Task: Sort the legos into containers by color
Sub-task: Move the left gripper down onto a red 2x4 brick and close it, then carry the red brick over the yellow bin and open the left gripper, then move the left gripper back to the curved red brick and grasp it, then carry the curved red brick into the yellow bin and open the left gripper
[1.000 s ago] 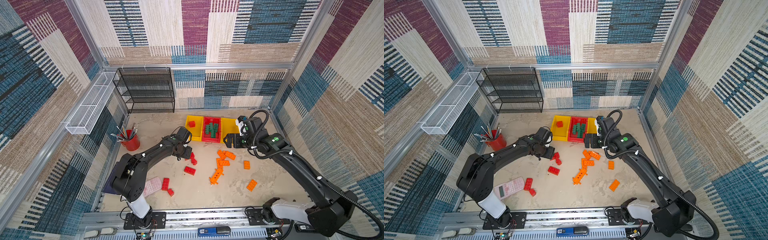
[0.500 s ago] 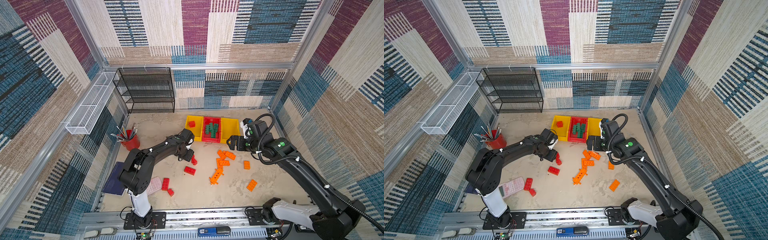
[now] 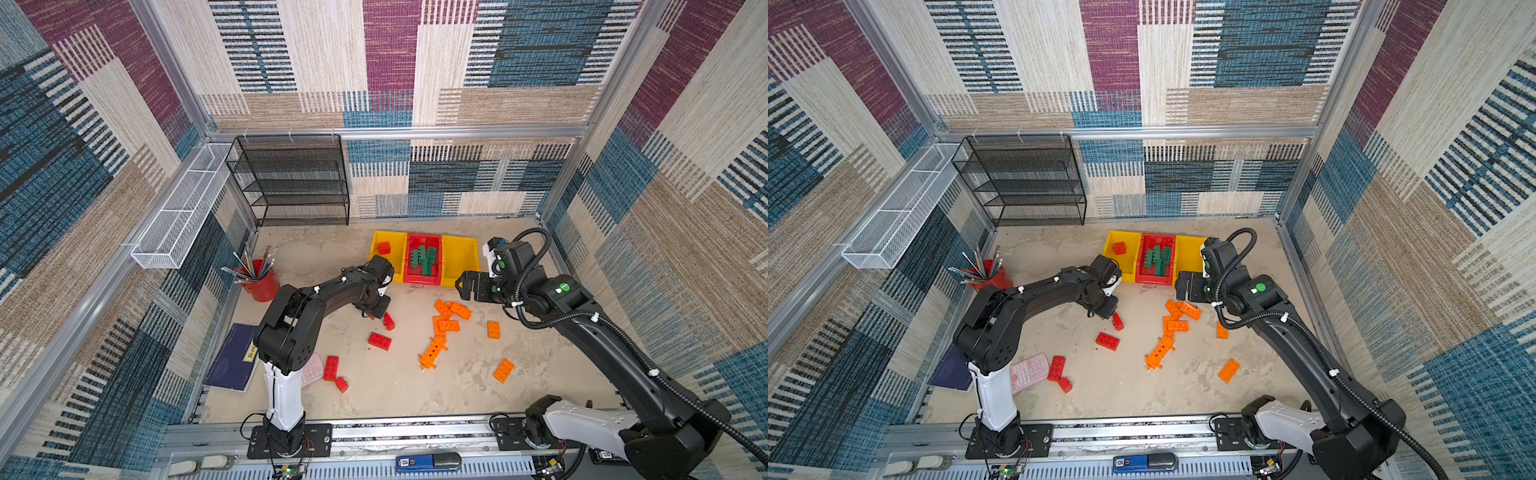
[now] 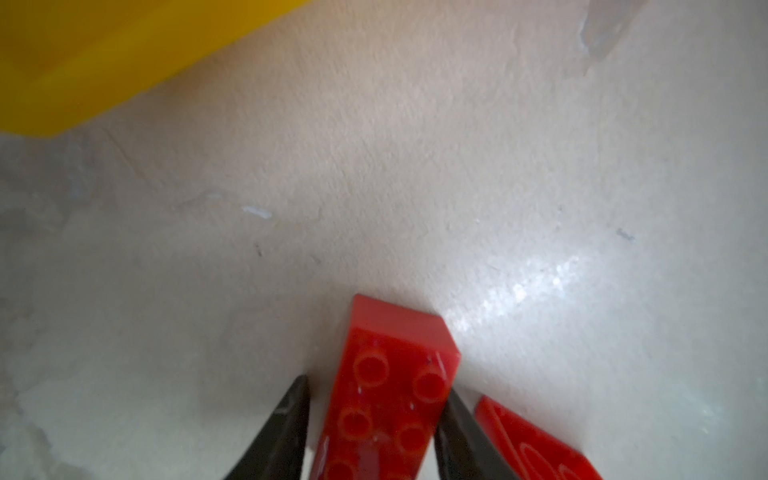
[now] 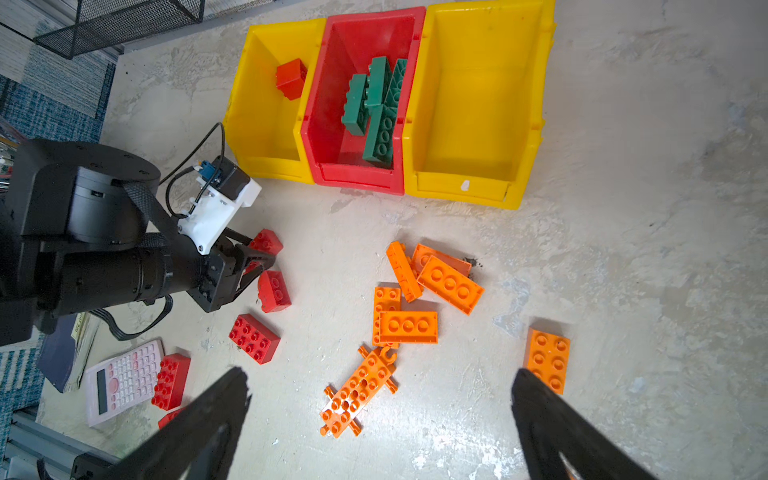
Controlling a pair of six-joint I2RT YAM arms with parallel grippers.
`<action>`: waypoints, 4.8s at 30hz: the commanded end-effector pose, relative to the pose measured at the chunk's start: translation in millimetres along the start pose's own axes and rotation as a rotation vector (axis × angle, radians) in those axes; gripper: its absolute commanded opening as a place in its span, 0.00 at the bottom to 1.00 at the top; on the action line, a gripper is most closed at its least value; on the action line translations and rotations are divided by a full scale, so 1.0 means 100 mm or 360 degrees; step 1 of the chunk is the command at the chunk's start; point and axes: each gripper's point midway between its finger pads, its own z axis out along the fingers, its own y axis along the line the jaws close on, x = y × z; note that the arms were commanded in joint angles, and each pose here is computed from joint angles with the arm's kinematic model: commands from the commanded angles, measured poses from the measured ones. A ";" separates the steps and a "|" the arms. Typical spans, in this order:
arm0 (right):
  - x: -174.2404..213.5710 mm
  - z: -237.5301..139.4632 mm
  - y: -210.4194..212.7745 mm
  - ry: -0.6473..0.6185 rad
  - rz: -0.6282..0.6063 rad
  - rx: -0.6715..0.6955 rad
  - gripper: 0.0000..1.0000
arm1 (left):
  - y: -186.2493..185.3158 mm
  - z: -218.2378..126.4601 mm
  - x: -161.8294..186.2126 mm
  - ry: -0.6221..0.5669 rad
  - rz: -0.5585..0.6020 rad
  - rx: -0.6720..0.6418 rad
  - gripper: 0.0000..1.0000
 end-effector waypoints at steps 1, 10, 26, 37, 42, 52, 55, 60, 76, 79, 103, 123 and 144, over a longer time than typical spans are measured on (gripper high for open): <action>-0.06 0.01 -0.02 -0.0029 -0.0019 0.0031 1.00 | 0.02 0.01 0.09 0.0069 0.0010 -0.0021 0.38; -0.15 0.11 0.04 -0.0043 -0.0047 0.0012 1.00 | 0.08 -0.43 -0.29 -0.0022 -0.0023 -0.0080 0.32; -0.29 0.26 0.12 -0.0065 -0.0066 0.0001 1.00 | 0.09 -0.59 -1.66 -0.0239 -0.0130 -0.0032 0.32; -0.41 0.34 0.12 -0.0045 -0.0079 0.0062 1.00 | 0.33 -0.33 -1.92 -0.0321 -0.0214 -0.0044 0.42; -0.46 0.36 0.15 -0.0028 -0.0083 0.0066 1.00 | 0.30 -0.30 -1.97 -0.0345 -0.0191 -0.0023 0.62; -0.44 0.32 0.20 -0.0021 -0.0080 0.0023 1.00 | 0.28 -0.63 -1.77 -0.0312 -0.0292 -0.0004 0.58; -0.38 0.31 0.20 -0.0023 -0.0072 -0.0016 1.00 | 0.29 -0.76 -1.47 -0.0256 -0.0371 -0.0087 0.55; -0.24 0.29 0.22 -0.0026 -0.0098 -0.0094 1.00 | 0.15 -0.94 -0.83 -0.0204 -0.0505 -0.0146 0.55; 0.06 0.19 0.21 0.0014 -0.0161 -0.0209 1.00 | -0.70 -0.78 0.26 -0.0092 -0.0821 0.0007 0.60; 0.07 0.11 0.17 0.0004 -0.0161 -0.0183 1.00 | -0.67 -0.69 0.21 -0.0104 -0.0859 -0.0031 0.61; 0.17 -0.20 0.00 -0.0030 -0.0080 -0.0101 1.00 | -0.60 -0.14 0.13 0.0047 -0.0852 -0.0150 0.35; 0.05 -0.14 0.03 -0.0056 -0.0030 -0.0083 1.00 | 0.06 -0.95 -1.02 -0.0302 -0.0683 -0.0205 0.17; -0.24 0.02 0.03 -0.0067 0.0113 0.0044 1.00 | 0.38 -0.33 -2.00 -0.0366 -0.0668 0.0012 0.37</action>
